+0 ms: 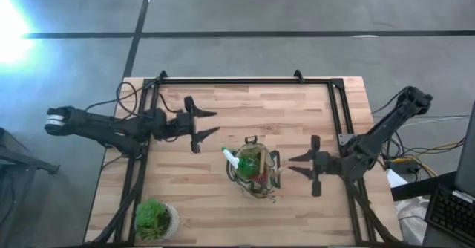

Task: Pick & Place Garden tools in Gardening bag
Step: Return to Home Position

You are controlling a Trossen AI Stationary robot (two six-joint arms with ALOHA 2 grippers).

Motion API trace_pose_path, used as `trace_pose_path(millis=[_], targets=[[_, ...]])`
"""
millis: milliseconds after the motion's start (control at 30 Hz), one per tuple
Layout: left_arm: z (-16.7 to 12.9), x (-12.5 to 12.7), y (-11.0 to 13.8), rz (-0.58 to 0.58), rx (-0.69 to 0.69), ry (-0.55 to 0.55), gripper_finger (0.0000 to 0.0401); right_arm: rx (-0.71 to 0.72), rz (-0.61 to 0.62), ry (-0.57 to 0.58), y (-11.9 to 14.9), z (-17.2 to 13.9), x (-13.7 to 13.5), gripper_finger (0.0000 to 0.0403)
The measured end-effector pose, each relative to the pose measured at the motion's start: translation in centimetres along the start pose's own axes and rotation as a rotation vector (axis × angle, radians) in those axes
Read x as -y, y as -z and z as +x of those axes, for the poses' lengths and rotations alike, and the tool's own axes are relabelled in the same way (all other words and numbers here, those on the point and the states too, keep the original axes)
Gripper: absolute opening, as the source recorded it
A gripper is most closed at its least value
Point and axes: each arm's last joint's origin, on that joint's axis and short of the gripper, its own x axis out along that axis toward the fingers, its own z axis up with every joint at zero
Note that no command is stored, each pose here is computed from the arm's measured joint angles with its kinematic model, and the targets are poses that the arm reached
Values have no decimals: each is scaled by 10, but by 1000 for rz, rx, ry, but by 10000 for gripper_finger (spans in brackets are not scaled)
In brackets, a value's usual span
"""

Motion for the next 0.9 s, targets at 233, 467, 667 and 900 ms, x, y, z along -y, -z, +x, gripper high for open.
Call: trace_pose_path(millis=[233, 467, 667, 900], targets=[[-8, 0, 5, -7, -90, 59, 223, -95, -62, 25, 3, -28, 31, 33], [-19, -2, 12, 11, -202, 69, 113, -59, -61, -73, 13, -50, 54, 9], [-30, -6, 32, 19, -234, 46, 10, -11, -45, -92, 29, -68, 77, 8], [-54, -17, 52, -5, -137, 34, 9, 124, 0, -146, 46, -88, 102, 8]])
